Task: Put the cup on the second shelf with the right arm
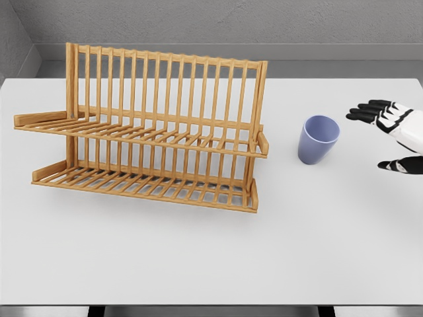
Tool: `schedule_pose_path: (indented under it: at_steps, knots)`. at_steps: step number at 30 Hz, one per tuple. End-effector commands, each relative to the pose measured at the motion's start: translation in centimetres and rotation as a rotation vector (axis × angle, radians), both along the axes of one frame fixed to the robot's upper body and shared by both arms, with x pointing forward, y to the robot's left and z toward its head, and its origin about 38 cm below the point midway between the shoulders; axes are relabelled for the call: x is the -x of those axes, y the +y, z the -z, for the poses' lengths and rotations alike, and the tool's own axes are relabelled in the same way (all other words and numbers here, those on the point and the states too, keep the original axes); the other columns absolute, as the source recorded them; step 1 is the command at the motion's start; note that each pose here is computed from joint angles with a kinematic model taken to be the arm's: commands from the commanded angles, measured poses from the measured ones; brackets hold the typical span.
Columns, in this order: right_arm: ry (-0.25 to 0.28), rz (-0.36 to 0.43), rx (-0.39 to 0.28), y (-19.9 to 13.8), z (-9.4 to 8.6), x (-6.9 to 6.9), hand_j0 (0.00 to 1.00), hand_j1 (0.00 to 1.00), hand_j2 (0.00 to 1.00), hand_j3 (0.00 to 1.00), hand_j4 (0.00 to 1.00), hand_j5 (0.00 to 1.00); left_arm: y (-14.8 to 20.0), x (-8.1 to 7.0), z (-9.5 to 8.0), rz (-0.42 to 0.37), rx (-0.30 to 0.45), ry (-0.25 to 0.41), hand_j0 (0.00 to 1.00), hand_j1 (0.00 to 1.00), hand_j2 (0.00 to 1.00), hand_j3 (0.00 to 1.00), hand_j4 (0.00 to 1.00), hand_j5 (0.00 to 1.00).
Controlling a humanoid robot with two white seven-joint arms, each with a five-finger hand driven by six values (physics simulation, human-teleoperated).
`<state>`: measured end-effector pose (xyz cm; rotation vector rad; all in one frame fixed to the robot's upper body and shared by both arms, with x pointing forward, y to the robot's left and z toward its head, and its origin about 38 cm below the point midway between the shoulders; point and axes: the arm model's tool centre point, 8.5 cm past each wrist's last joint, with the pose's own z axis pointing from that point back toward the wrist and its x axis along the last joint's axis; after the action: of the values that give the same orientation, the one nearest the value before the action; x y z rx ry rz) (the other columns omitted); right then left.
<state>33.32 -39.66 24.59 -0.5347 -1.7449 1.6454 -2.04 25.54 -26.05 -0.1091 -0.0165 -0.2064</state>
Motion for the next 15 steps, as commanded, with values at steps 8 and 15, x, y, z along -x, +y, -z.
schedule_pose_path:
  at_steps: [8,15]
  knots:
    - [0.092,-0.062,0.219,0.4,-2.3,-1.3,1.0,1.0,1.0,1.0,1.0,1.0,0.0,0.0,0.0,0.0,0.0,0.0,1.0,1.0,1.0,1.0,1.0,1.0]
    - [0.13,-0.025,0.348,0.8,-4.4,-3.8,1.0,1.0,1.0,1.0,1.0,1.0,0.0,0.0,0.0,0.0,0.0,0.0,1.0,1.0,1.0,1.0,1.0,1.0]
